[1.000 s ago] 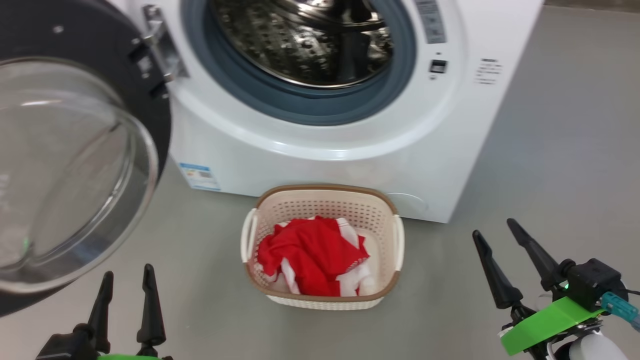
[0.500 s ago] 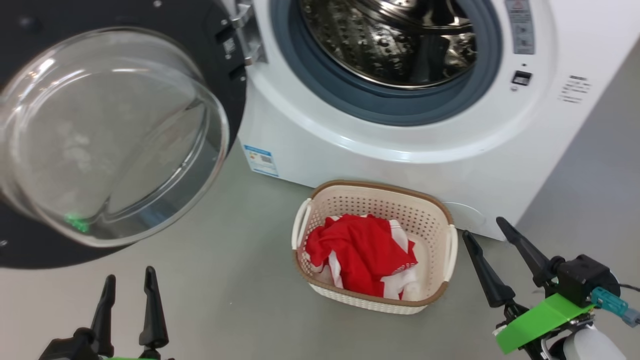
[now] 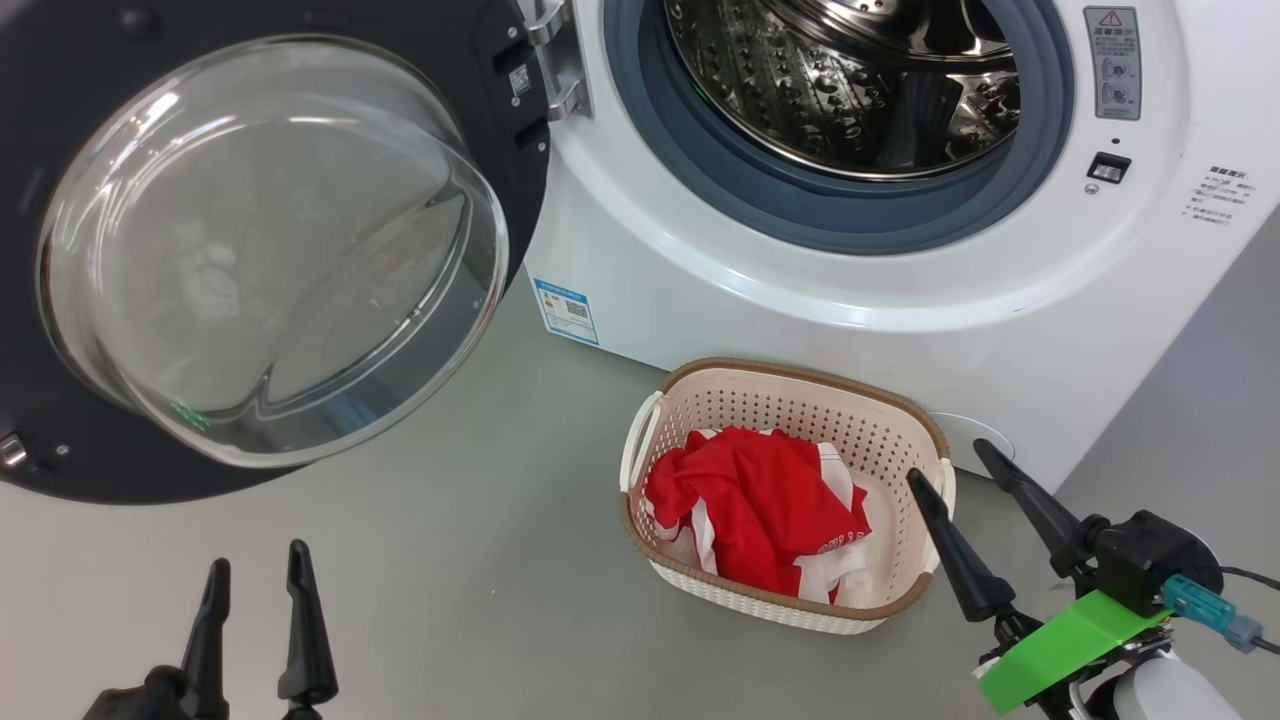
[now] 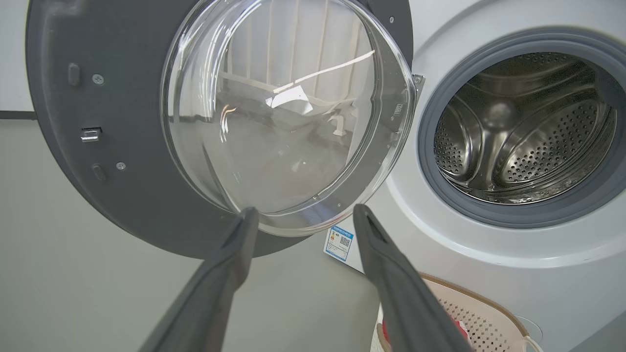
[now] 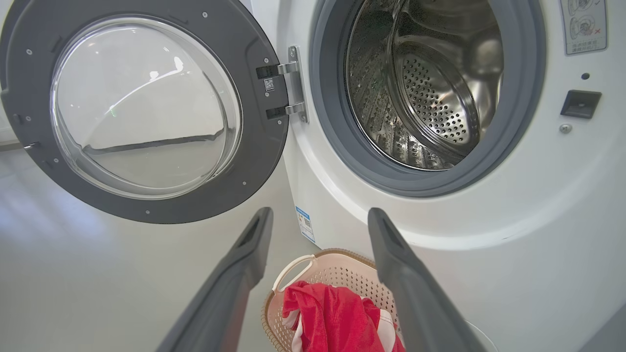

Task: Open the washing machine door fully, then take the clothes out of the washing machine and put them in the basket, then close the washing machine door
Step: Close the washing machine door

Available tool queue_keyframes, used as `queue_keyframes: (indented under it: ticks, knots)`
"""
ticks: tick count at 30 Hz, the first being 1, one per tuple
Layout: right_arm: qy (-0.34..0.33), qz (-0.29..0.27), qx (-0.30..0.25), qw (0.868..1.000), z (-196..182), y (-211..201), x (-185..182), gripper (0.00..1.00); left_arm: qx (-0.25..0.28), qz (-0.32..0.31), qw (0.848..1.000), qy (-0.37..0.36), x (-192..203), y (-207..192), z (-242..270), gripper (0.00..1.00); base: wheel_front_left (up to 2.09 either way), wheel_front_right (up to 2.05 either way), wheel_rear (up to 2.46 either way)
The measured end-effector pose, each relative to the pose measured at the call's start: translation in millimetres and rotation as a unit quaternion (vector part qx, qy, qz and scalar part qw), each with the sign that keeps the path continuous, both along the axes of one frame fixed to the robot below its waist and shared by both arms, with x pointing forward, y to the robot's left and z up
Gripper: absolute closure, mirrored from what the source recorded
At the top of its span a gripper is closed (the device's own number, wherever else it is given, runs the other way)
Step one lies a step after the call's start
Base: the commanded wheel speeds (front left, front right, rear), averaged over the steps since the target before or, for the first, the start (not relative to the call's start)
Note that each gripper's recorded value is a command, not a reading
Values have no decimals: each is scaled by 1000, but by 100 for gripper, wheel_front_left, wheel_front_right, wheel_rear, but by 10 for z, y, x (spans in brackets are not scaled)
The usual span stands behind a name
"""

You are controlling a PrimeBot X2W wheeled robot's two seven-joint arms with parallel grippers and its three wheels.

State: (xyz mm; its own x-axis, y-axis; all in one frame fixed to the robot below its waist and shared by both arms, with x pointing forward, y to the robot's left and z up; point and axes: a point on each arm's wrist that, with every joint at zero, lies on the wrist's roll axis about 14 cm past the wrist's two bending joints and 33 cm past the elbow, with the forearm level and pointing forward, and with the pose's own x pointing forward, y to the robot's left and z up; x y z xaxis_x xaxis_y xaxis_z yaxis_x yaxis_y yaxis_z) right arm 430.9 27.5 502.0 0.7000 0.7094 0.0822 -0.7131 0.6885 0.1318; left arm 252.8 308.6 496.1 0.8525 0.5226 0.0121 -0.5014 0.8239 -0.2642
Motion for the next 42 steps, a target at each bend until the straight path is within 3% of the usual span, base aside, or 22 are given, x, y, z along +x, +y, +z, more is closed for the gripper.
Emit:
queue_keyframes:
  ticks: [23, 24, 25, 26, 27, 31, 35, 42]
  knots:
    - [-8, 19, 1, 1000, 49, 137, 6, 0, -14, 20, 1000, -12, -108, 43, 36, 0, 0, 0, 0]
    - [-7, 19, 1, 1000, 46, 137, 7, 0, -11, 20, 1000, -16, -103, 50, 66, 12, 0, 0, 0]
    - [-7, 19, 1, 1000, 40, 136, 8, 0, -8, 22, 1000, -21, -99, 64, 105, 56, 0, 0, 0]
    - [-6, 19, 1, 1000, 34, 133, 11, 0, -3, 22, 999, -28, -91, 82, 156, 74, 0, 0, 0]
    - [-6, 19, 0, 1000, 29, 128, 14, 0, 3, 22, 999, -37, -83, 102, 220, 98, 0, 0, 0]
    - [-8, 18, 0, 1000, 43, 125, 16, 0, 62, 28, 993, -94, -50, 272, 707, 100, 0, 0, 0]
    - [-10, 21, 2, 1000, 73, 153, 0, 0, 122, 52, 976, -171, -119, 558, 1323, 100, 0, 0, 0]
    - [-6, 20, 7, 1000, 61, 161, -8, 0, 160, 78, 950, -257, -213, 1082, 2013, 100, 0, 0, 0]
